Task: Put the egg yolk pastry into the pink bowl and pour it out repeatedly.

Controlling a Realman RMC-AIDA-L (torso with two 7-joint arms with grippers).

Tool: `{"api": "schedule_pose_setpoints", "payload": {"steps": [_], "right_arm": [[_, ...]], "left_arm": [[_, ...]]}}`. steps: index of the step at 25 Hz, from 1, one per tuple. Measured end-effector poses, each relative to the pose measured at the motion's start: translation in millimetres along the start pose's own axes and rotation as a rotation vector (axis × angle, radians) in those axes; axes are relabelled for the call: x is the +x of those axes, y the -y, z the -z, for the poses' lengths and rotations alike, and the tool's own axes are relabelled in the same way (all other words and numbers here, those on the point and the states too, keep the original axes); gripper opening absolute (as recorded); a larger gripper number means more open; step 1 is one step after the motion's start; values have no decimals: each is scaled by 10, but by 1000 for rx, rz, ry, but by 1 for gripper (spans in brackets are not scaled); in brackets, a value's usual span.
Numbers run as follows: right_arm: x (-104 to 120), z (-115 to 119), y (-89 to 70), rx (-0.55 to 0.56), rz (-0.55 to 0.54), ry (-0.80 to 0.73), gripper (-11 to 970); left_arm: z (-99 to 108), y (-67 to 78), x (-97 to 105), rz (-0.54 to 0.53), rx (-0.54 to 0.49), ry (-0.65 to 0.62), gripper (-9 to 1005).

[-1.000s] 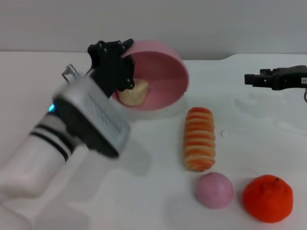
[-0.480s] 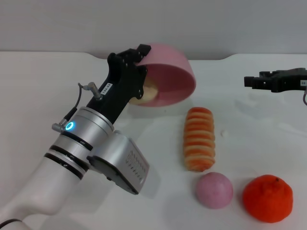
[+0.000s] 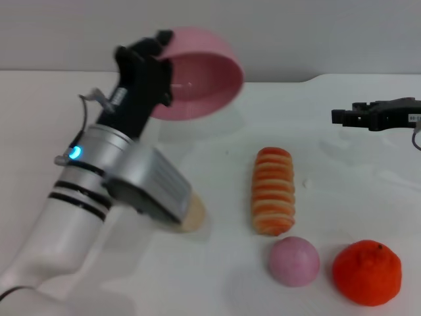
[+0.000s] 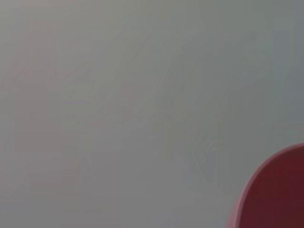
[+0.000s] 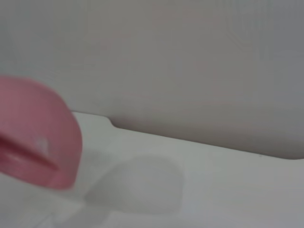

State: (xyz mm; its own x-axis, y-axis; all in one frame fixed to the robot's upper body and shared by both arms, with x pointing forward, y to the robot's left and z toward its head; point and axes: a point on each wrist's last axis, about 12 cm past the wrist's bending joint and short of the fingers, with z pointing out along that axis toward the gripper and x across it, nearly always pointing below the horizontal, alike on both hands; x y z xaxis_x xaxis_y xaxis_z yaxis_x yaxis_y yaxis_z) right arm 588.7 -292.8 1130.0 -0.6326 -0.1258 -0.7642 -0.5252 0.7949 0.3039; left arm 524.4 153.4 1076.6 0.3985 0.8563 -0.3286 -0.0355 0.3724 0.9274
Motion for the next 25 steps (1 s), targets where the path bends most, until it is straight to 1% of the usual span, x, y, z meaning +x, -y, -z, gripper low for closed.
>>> {"api": "schedule_pose_setpoints", "payload": {"steps": [3,4,5,6,7,9,11,13,14,16,18,20,21,23,24,25], "right_arm": [[-21,-27,-25,-12,23,2,601],[-37,-41,-43,-24,32,11,601],[-53,-55,-63,-38,38,23,601],[-76,-69,-90,-56,40,38,602],[-105,-83,-115,-71,42,52,602],[-185,-112,-167,-101,45,80,602],[-265,-142,-214,-121,56,94,603],[-339,-183,-270,-139,75,98,603],[-376,-214,-309,-150,88,95,603],[-461,-287,-402,-173,121,90,604],[-544,-367,-497,-186,162,83,604],[-619,-482,-638,-207,220,60,605],[-645,-540,-709,-216,251,46,605],[-648,-704,-911,-255,327,-13,605],[-631,-787,-1017,-278,365,-49,606],[-595,-869,-1112,-299,402,-91,606]], "left_arm": [[-137,-160,75,214,-53,-146,-2],[-203,-244,101,300,-67,-197,-2],[-260,-325,145,393,-68,-250,-2],[-301,-389,184,463,-66,-286,-2],[-356,-479,260,577,-45,-335,-2],[-426,-619,419,777,21,-383,-2],[-459,-756,602,1007,131,-372,-2],[-463,-858,745,1182,234,-336,-2],[-450,-940,859,1287,292,-320,-2],[-421,-1062,1017,1429,418,-318,-2],[-373,-1151,1147,1504,555,-379,-1],[-289,-1217,1265,1525,667,-504,-1],[-247,-1265,1308,1522,694,-563,-1],[-153,-1392,1371,1496,712,-661,-1],[-153,-1392,1371,1496,712,-661,-1],[-57,-1526,1378,1464,703,-724,-1]]}}
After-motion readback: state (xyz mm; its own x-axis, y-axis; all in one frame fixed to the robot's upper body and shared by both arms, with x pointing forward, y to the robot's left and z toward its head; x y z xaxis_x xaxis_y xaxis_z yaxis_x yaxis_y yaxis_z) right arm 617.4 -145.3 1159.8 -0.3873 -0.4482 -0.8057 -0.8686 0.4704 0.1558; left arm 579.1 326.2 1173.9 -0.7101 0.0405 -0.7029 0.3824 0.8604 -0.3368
